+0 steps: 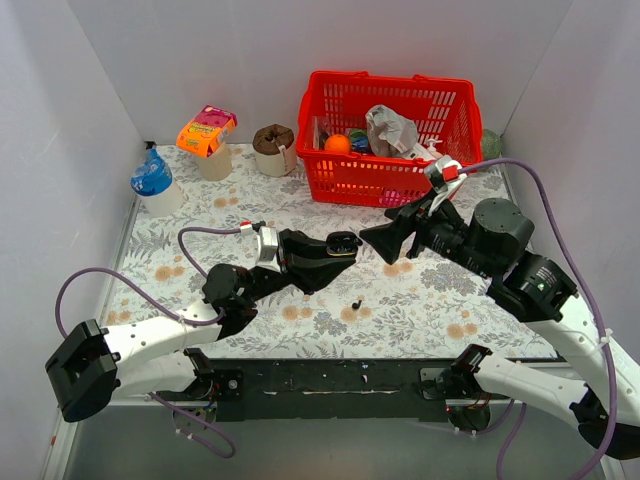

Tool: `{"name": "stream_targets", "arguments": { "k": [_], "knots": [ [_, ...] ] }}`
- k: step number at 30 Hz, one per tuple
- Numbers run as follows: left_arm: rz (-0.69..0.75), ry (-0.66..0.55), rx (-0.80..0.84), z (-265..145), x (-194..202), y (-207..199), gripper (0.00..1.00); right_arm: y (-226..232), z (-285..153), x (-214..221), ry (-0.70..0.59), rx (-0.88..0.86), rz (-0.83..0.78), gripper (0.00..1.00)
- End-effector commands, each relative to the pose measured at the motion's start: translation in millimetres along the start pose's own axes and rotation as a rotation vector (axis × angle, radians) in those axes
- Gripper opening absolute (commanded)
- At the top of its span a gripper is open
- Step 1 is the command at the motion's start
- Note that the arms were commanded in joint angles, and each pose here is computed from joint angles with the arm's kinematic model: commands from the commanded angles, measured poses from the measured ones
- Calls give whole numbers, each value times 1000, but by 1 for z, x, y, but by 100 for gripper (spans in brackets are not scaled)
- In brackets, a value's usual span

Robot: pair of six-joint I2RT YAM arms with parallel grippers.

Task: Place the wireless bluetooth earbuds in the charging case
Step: Adjust the earbud with the charging case.

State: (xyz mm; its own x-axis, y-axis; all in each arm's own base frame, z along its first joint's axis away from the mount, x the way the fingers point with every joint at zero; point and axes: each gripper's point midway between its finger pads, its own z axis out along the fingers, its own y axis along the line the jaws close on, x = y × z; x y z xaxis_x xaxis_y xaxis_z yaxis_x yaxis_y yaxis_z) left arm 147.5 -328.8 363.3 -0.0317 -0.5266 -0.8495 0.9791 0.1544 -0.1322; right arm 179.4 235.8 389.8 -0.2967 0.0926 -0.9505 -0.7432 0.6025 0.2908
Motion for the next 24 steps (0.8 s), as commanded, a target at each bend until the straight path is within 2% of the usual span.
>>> {"name": "stream_targets", "arguments": {
  "k": [1, 8, 24],
  "knots": [
    [21, -48, 20, 2, -19, -8, 0, 5, -8, -28, -96, 0, 1, 84],
    [20, -54, 16, -1, -20, -8, 0, -5, -3, -19, -66, 51, 16, 79],
    [30, -66, 0, 4, -21, -3, 0, 19, -2, -9, 6, -83, 29, 76]
  ]
}}
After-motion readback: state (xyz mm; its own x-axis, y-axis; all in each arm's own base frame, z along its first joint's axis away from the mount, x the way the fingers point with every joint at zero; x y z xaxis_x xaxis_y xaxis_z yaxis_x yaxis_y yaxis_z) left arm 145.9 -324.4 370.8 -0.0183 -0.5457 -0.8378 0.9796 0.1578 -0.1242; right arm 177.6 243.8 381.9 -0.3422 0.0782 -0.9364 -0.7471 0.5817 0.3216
